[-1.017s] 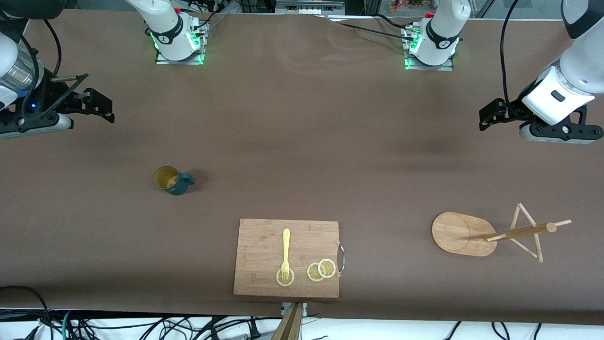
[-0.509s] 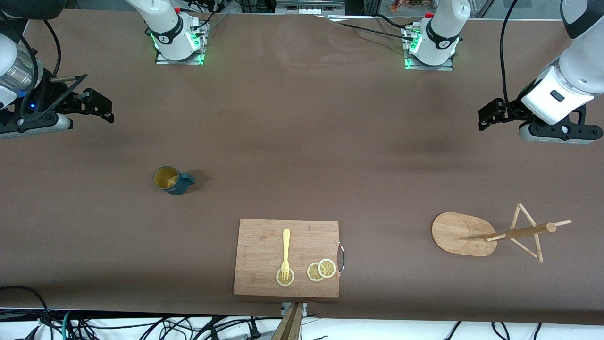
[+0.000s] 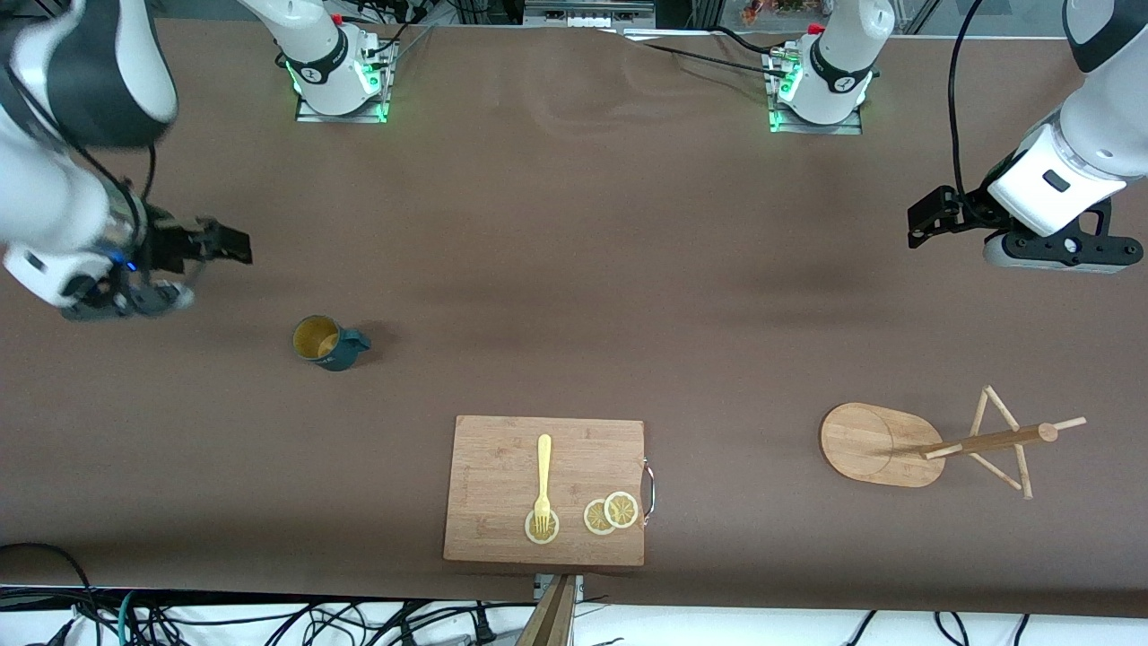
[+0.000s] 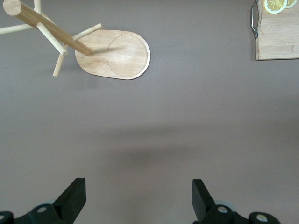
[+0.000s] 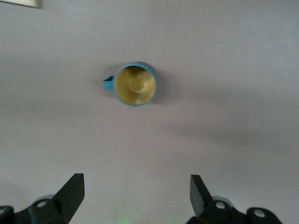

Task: Pass cup and hang on rack
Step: 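Reach the right gripper toward the teal mug, then grasp the teal mug body with the right gripper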

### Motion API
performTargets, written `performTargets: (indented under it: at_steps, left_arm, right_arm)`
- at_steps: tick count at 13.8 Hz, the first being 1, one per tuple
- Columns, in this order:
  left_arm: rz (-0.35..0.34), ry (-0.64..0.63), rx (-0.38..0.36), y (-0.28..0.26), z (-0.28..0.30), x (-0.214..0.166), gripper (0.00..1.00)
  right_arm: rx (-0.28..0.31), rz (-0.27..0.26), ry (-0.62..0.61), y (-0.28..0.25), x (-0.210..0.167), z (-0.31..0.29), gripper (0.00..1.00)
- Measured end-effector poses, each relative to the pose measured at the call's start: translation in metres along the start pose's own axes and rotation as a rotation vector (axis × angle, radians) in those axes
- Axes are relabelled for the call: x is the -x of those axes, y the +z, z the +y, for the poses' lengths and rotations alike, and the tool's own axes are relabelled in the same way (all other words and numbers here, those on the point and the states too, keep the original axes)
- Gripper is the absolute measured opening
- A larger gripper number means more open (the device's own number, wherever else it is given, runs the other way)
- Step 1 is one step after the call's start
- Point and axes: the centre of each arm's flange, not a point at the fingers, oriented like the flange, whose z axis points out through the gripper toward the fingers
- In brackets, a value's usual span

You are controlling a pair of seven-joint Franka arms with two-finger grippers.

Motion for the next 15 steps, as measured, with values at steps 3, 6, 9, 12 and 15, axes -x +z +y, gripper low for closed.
performTargets:
  at_steps: [3,6,9,12,15]
  left_arm:
    - [0.000,-0.001,0.000,0.000,-0.001,0.000,1.00]
    - [0.000,-0.005,0.000,0.000,-0.003,0.000,1.00]
    - [0.001,-0.006,0.000,0.000,-0.004,0.000,1.00]
    - [0.001,-0.007,0.000,0.000,-0.004,0.000,1.00]
    - [0.001,-0.007,0.000,0.000,-0.004,0.000,1.00]
  right_arm:
    - [0.003,0.072,-0.002,0.069,-0.045,0.021,1.00]
    - [0.008,0.102,-0.007,0.118,-0.061,0.021,1.00]
    - [0.009,0.119,-0.008,0.148,-0.070,0.022,0.99]
    - [0.008,0.103,-0.009,0.179,-0.066,0.021,0.99]
    - [0.005,0.077,-0.009,0.195,-0.060,0.020,0.98]
